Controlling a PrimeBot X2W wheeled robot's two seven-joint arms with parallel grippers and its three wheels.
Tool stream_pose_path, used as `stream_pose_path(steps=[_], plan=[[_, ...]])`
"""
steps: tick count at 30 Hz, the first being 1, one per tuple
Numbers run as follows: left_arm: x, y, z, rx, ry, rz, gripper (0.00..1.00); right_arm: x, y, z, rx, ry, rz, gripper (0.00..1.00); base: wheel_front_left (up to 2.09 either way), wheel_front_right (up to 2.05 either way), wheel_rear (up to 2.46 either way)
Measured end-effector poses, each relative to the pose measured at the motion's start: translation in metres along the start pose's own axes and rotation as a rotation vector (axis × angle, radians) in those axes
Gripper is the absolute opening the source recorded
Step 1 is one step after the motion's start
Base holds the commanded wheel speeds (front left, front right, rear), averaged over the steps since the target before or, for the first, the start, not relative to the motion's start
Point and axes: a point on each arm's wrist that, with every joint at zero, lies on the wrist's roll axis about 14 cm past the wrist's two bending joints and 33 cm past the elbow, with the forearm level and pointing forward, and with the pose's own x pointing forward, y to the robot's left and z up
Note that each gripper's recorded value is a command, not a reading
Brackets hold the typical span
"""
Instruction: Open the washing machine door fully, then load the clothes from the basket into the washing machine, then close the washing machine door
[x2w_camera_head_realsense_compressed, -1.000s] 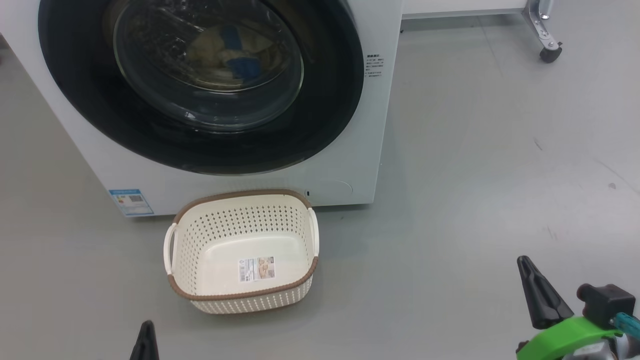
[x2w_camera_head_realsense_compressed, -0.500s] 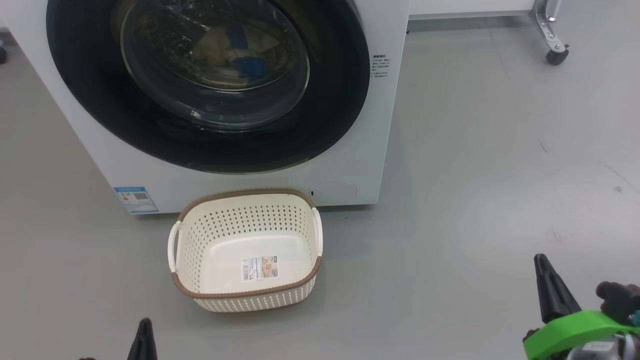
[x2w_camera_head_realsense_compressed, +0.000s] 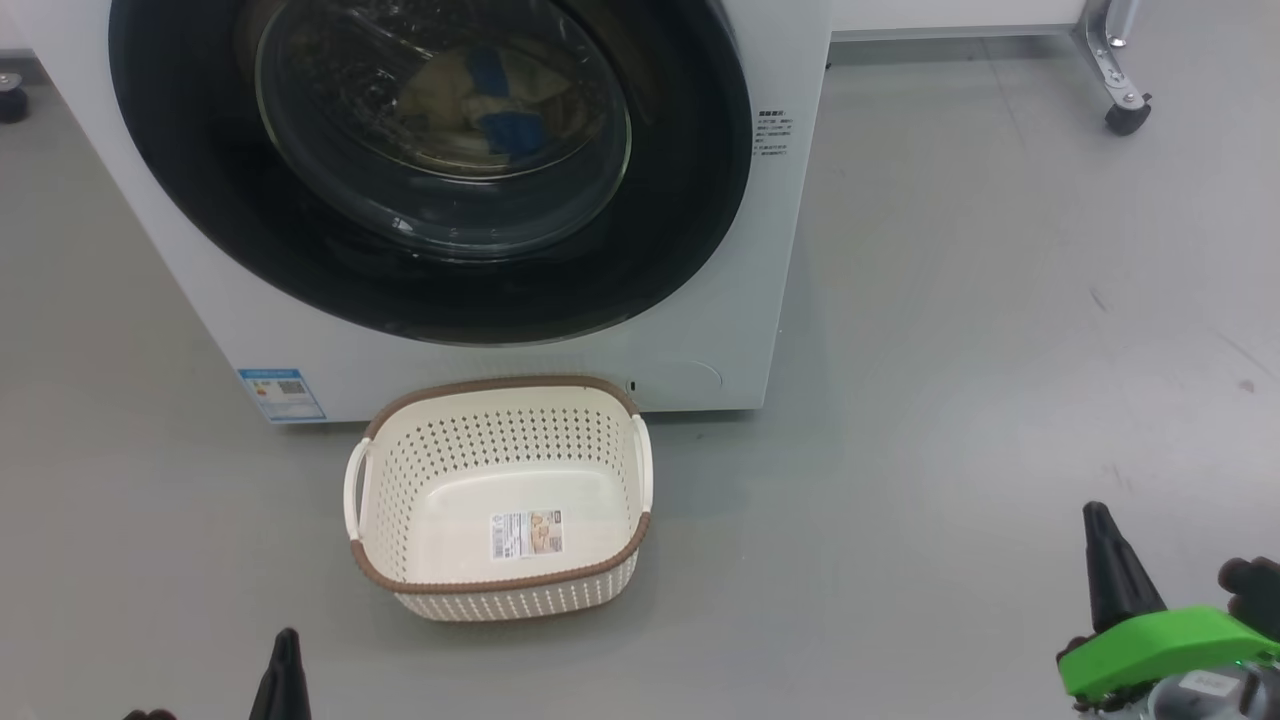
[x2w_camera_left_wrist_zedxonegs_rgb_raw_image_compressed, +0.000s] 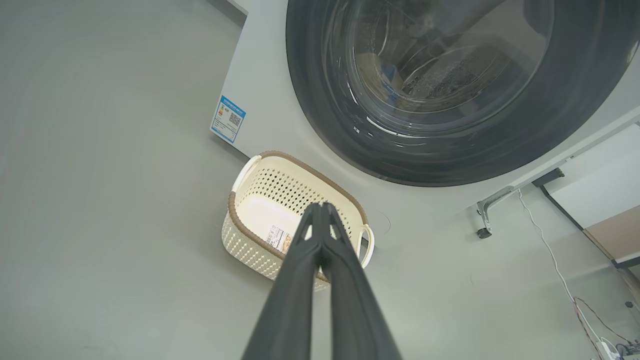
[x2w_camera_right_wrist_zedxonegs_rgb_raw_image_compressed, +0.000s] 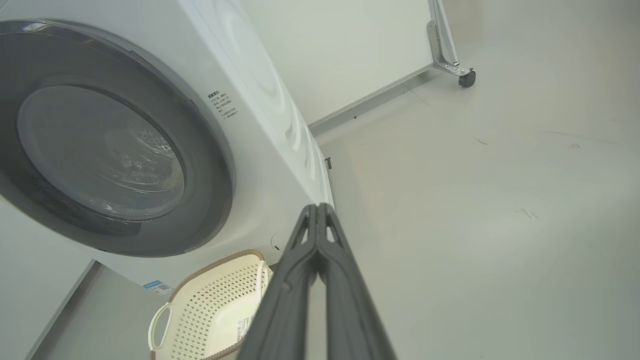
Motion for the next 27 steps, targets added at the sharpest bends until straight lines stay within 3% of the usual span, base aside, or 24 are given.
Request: stream_pose_path(steps=[27], plan=[[0.005, 0.005, 0.011, -0.297, -0.006, 0.021, 0.0, 0.011, 0.006, -0.002, 0.336, 0.027, -0.008, 0.0, 0.0, 0.0, 0.0]])
